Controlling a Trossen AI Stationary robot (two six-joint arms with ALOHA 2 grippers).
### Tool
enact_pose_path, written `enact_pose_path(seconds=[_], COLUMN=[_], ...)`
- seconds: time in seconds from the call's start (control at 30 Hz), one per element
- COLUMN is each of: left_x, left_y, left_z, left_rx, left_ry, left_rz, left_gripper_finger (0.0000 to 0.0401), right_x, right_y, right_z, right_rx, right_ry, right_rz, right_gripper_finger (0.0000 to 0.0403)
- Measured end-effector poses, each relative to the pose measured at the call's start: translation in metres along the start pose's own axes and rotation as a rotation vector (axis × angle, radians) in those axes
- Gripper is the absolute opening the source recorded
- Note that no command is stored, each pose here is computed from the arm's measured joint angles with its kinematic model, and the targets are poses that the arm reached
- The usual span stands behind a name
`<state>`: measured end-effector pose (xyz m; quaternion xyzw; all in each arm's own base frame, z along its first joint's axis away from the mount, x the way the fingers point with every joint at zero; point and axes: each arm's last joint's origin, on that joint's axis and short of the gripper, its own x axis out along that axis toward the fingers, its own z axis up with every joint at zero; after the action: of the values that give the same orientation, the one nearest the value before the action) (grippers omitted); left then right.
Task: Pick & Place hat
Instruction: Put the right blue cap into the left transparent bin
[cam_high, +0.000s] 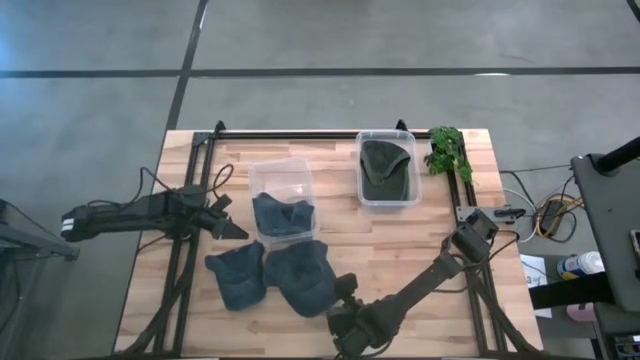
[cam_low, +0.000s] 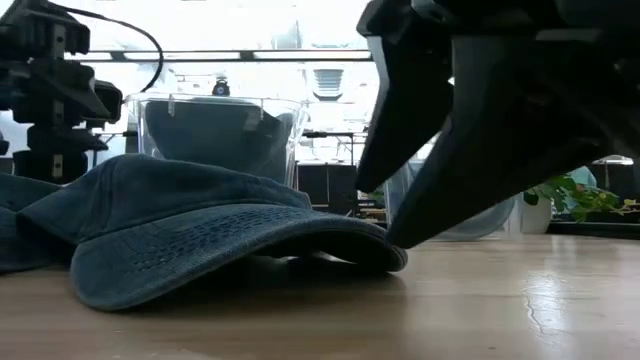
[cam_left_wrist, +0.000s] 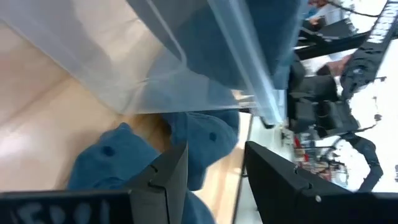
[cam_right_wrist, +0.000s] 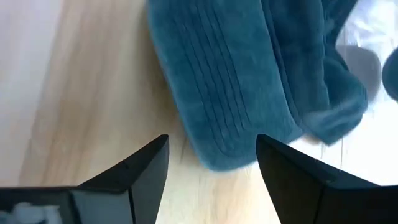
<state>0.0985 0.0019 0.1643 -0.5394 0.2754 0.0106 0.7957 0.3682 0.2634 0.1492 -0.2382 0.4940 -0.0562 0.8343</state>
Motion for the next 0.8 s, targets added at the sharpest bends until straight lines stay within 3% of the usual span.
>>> enact_pose_path(seconds=[0.3,0.43,0.8], left_x=[0.009,0.012,0.018], left_y=[0.002,-0.002,0.0], left_z=[0.003,0.007,0.009], left_rx=[-0.015,-0.002,-0.014], left_ry=[0.024,0.009,0.023], left_rz=[0.042,0.018,0.041], left_gripper_finger=[0.0153,0.0153,0.0153], right_x=[0.018,0.025,0.04], right_y=[0.005,-0.002,-0.019], right_z=[0.003,0.0,0.003], right_rx=[-0.084,-0.133,-0.081], right_ry=[-0.131,-0.132,-0.143], right_rz=[0.018,-0.11,-0.156], right_gripper_finger=[0.0238,0.0238,0.0238])
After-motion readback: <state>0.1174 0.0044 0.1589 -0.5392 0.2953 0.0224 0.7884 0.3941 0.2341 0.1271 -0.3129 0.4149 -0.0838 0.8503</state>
